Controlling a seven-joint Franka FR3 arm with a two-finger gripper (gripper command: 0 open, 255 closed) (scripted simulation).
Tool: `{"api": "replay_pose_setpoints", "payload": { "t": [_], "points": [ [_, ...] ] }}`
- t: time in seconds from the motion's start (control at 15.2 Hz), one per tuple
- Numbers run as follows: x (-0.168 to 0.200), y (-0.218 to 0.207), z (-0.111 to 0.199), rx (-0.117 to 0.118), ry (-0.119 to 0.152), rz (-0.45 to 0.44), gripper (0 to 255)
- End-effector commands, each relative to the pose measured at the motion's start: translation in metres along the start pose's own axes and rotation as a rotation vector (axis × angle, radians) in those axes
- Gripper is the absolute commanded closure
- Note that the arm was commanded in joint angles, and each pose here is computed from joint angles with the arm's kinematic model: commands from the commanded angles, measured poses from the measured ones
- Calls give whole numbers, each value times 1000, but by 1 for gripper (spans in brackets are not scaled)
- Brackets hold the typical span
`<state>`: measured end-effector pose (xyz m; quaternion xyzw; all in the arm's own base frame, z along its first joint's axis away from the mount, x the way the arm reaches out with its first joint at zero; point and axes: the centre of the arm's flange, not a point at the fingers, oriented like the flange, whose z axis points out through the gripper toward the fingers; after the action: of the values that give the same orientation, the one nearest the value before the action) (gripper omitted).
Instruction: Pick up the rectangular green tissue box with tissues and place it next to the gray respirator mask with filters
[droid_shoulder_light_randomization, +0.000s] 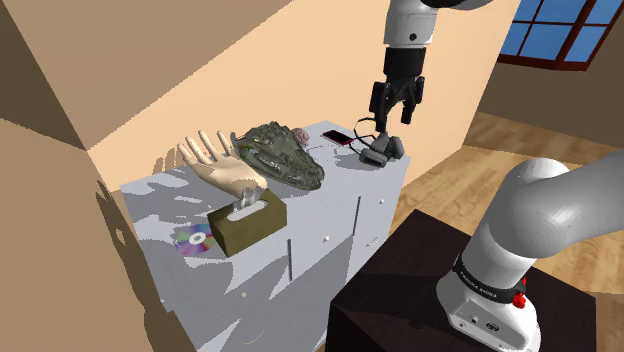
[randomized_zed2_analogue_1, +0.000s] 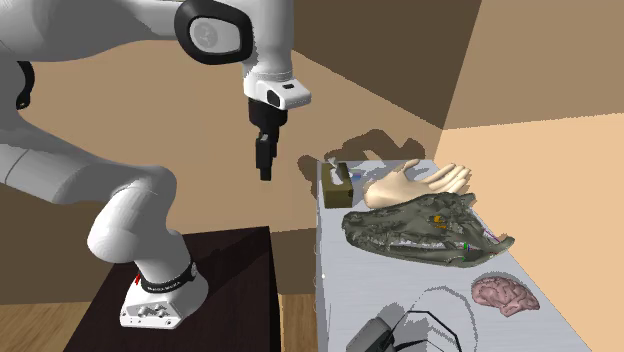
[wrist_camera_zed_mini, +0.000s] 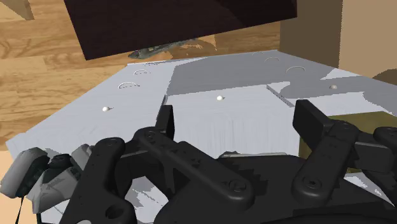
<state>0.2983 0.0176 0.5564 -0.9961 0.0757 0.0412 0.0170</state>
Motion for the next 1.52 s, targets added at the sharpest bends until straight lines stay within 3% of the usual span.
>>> {"api": "replay_pose_setpoints", "payload": {
  "t": [0.0, 0.73, 1.45],
  "points": [
    [0, 0, 0, 0, 0, 0, 0],
    [14, -104, 74, 122, 130, 175, 0],
    [56, -210, 132, 244, 261, 351, 0]
  ]
}}
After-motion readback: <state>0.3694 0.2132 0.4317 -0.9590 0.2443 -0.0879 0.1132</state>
